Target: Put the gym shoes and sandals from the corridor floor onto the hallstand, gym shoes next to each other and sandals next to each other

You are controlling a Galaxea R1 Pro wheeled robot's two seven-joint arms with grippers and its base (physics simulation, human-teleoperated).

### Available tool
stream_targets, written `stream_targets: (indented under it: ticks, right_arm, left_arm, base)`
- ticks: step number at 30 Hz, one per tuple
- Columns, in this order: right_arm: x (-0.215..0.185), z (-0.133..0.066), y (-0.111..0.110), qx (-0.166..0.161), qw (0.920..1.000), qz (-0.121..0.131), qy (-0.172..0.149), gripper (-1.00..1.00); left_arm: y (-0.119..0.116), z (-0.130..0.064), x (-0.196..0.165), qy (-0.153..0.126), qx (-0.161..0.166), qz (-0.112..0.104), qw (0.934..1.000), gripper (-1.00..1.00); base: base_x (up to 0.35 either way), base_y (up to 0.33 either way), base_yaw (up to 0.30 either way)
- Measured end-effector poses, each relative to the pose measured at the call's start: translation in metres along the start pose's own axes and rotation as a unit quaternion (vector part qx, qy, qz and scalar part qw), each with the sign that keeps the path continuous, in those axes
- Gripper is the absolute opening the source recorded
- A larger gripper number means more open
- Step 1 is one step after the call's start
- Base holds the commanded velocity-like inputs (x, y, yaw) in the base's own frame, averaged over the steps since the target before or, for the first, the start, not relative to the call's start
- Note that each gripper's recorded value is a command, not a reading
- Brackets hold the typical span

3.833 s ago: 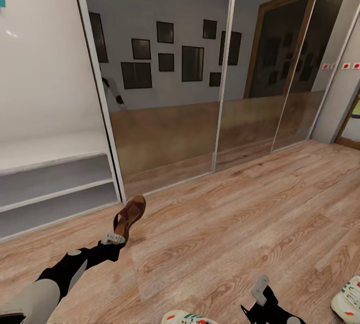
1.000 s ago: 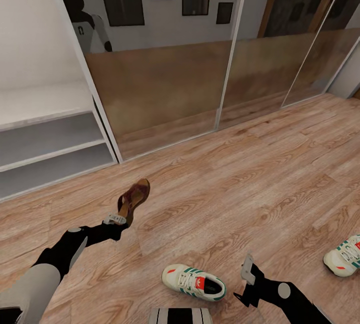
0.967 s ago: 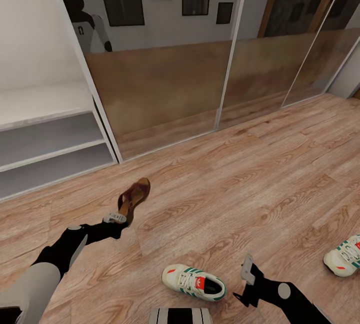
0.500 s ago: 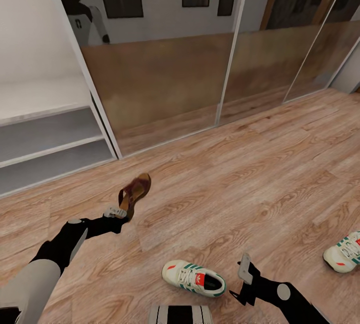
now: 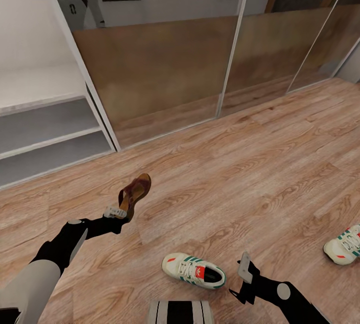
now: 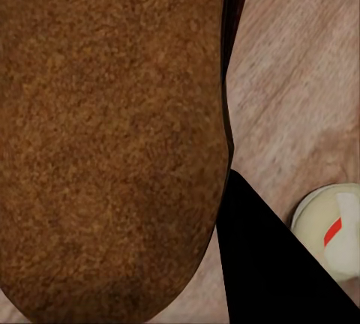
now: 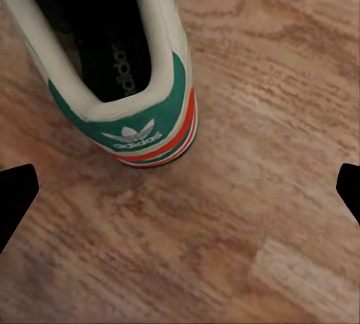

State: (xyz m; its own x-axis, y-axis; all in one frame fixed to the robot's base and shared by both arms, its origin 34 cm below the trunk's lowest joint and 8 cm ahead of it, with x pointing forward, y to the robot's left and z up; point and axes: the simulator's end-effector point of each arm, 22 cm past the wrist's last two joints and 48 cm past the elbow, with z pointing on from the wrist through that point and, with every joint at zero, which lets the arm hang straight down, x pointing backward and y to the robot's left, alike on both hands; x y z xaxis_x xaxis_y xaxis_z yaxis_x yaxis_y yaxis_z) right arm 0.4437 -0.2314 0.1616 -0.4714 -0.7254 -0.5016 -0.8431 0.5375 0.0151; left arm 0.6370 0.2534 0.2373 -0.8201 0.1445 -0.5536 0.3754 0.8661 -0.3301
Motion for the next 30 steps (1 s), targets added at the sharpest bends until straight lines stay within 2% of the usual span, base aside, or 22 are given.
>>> stream_targets:
  ticks: [8,13,19,21,23,27,30]
  right_arm:
    - [-0.006,0.004,0.005,-0.003,1.0000,0.001,-0.005,1.00]
    - [-0.010,0.005,0.007,-0.005,1.0000,0.002,-0.007,1.00]
    - [-0.013,0.006,0.007,-0.004,1.0000,-0.002,-0.008,1.00]
    - [-0.017,0.005,0.004,-0.002,0.9998,-0.015,-0.009,1.00]
    - [-0.023,0.004,0.000,0.000,0.9991,-0.042,-0.007,1.00]
    - [-0.026,0.004,-0.003,0.001,0.9975,-0.070,-0.001,1.00]
    - [-0.031,0.005,-0.001,0.000,0.9968,-0.080,-0.001,1.00]
  left_arm:
    - [0.001,0.000,0.000,0.001,-0.001,0.001,1.0000,-1.00]
    - [0.003,0.000,0.007,0.019,-0.006,0.017,0.9996,-1.00]
    - [0.005,-0.001,0.014,0.035,-0.010,0.019,0.9992,-1.00]
    - [0.005,-0.001,0.015,0.037,-0.010,0.019,0.9991,-1.00]
    - [0.005,-0.001,0.015,0.038,-0.011,0.019,0.9990,-1.00]
    - [0.005,0.000,0.015,0.038,-0.010,0.019,0.9990,-1.00]
    - [0.004,0.000,0.015,0.038,-0.010,0.018,0.9990,-1.00]
  base:
    - [0.000,0.000,0.000]
    - [0.000,0.000,0.000]
    - [0.000,0.000,0.000]
    - [0.000,0.000,0.000]
    - [0.000,0.000,0.000]
    - [0.000,0.000,0.000]
    - [0.000,0.000,0.000]
